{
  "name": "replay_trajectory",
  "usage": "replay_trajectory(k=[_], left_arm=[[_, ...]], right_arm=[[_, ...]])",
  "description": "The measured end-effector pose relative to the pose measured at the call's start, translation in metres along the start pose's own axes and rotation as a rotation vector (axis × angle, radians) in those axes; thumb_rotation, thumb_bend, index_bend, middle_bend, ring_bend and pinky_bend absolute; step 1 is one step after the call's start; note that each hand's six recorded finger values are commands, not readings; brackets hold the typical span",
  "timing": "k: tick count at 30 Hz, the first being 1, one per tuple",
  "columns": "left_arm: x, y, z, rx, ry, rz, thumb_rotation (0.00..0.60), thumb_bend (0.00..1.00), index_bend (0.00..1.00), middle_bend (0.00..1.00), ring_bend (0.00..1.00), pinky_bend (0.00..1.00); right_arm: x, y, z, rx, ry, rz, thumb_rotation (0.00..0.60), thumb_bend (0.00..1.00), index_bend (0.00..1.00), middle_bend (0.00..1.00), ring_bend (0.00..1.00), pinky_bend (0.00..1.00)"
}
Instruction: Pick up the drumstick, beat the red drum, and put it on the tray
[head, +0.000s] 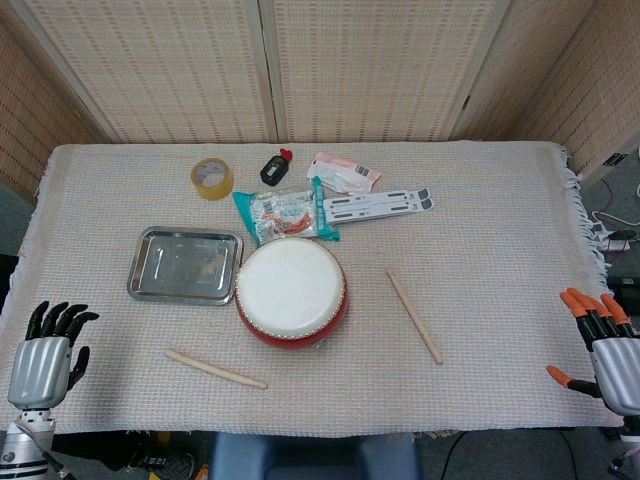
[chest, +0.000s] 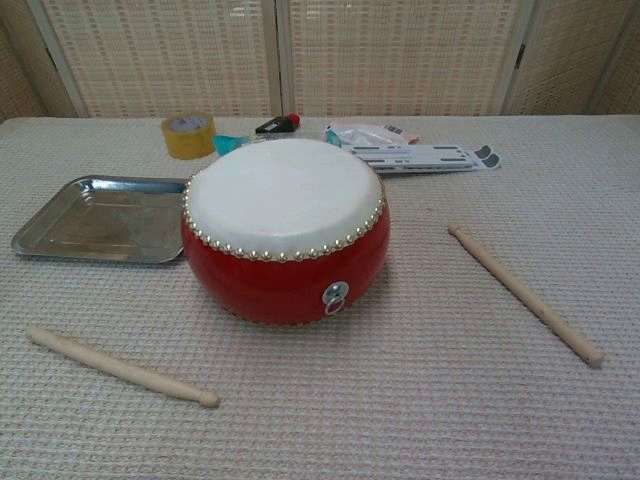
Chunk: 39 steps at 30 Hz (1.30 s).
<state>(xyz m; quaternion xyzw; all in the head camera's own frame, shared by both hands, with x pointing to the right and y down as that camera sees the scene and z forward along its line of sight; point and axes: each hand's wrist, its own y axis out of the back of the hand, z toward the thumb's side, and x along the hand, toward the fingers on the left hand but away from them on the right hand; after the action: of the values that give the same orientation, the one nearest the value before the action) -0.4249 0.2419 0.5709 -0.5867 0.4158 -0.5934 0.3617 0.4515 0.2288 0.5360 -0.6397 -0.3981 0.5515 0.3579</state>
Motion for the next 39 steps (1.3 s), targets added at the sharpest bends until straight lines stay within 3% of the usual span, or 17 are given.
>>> replay_trajectory(k=[14,22,33,39], left_arm=[[0.006,0.0,0.008,-0.002,-0.012,-0.016,0.6,0.39,0.31,0.2,0.12,0.05],[0.01,-0.006,0.023,-0.019,-0.131,-0.026,0.6,0.39,0.39,0.23,0.14,0.05],[0.021,-0.056,0.074,0.011,-0.386,-0.206,0.6,0.42,0.42,0.23,0.14,0.05],[0.017,-0.085,0.093,0.058,-0.459,-0.316,0.6,0.39,0.37,0.19,0.11,0.04]], right_arm=[[-0.011,-0.004,-0.003,-0.018,-0.01,-0.001,0.6,0.0,0.07,0.05,0.0,0.0],[-0.007,0.001,-0.004,-0.016,-0.012,-0.019,0.6,0.0,0.07,0.05,0.0,0.0],[-0.002,0.002,-0.005,-0.029,-0.014,-0.028,0.6,0.0,0.07,0.05,0.0,0.0],[0.002,0.004,-0.007,-0.029,-0.023,-0.034,0.6,0.0,0.07,0.05,0.0,0.0]])
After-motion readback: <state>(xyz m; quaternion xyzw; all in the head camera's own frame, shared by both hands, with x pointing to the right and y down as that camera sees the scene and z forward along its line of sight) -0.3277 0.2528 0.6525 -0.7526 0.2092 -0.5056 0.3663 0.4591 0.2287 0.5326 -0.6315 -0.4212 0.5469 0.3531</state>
